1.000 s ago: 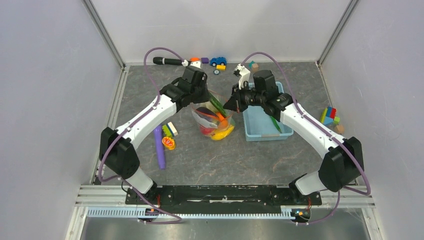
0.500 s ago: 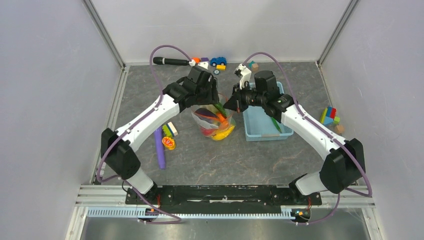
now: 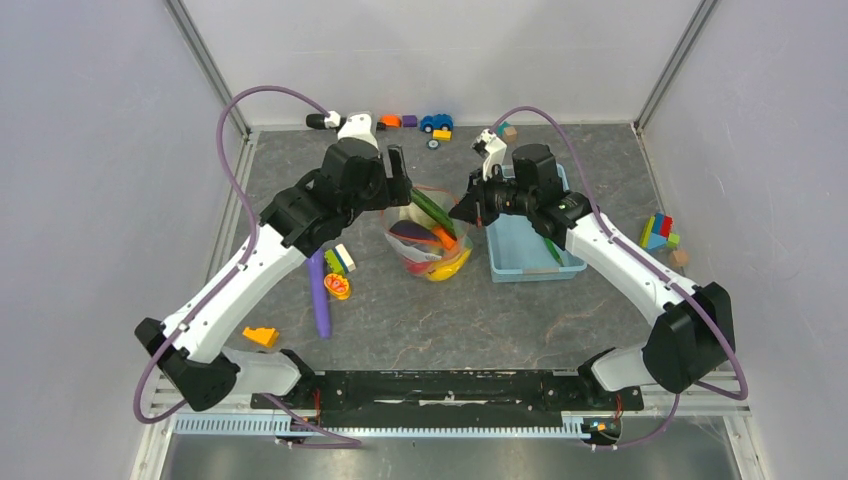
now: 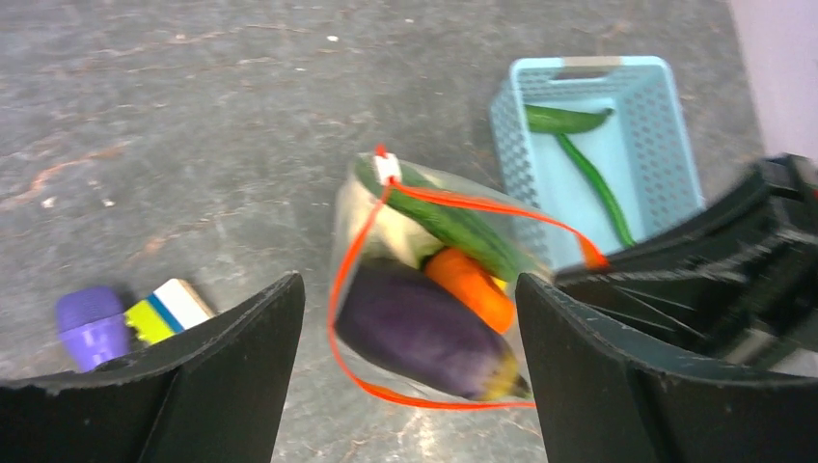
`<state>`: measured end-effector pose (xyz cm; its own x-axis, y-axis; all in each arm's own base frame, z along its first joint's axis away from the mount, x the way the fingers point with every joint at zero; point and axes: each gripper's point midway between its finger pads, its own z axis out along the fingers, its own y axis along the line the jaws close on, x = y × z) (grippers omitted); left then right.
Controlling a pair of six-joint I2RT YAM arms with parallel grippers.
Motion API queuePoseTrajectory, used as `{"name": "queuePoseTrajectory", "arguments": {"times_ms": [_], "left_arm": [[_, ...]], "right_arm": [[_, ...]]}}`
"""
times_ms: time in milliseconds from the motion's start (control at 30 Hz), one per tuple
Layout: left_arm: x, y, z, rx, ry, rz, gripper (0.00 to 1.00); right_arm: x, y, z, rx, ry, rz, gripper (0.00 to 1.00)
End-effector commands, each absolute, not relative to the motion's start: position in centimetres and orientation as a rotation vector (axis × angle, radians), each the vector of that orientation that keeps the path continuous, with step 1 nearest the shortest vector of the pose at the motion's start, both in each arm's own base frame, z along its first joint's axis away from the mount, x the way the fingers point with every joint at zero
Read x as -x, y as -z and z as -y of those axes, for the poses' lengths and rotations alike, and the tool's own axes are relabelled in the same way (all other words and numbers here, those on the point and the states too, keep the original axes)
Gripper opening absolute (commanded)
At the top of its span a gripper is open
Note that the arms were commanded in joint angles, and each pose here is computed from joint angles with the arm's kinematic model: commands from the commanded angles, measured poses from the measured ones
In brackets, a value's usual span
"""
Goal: Place the food in the zip-top bag and seal the zipper
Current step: Adjust the zipper food storage bag at the center of the board.
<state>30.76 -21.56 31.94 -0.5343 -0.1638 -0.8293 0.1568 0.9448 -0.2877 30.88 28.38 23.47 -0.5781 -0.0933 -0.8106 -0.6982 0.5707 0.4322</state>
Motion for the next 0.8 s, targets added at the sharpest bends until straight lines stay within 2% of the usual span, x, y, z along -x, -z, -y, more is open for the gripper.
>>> {"name": "queuePoseTrajectory", "arguments": {"times_ms": [0,133,200,267,433,533,600,633,767], "left_arm": [[-32.6,-28.4,18.3,0.015,0.124,-2.125,0.86],[-34.0,-26.5,19.9,-0.072,0.101,-2.177,0.81],[-34.7,-25.9,20.2,-0.086,0.089,-2.175,0.69],[-35.2,-25.5,20.1,-0.067,0.063,-2.182,0.57],[-35.6,-25.0,20.6,-0.051,0.087,-2.190,0.28],[-35.6,-24.6,20.9,-0.051,0.099,-2.202,0.12],[-35.6,-24.4,20.9,-0.048,0.100,-2.205,0.05],[-35.5,-24.4,20.8,-0.045,0.099,-2.206,0.03],[-35.4,-24.1,20.7,-0.033,0.095,-2.210,0.02]], "right_arm": [[-30.9,-25.8,-28.5,0.654,-1.012,-1.929,0.00],[-30.9,-25.5,-28.4,0.664,-1.002,-1.940,0.02],[-31.0,-25.2,-28.3,0.669,-0.997,-1.949,0.05],[-31.1,-25.0,-28.3,0.690,-1.002,-1.951,0.11],[-30.7,-25.7,-28.5,0.778,-1.027,-1.898,0.45],[-30.8,-27.2,-28.3,0.807,-1.016,-1.840,0.62],[-31.1,-28.6,-27.7,0.816,-0.986,-1.795,0.79],[-31.4,-29.3,-27.3,0.808,-0.962,-1.775,0.97],[-32.7,-32.3,-24.3,0.739,-0.876,-1.711,0.98]]}}
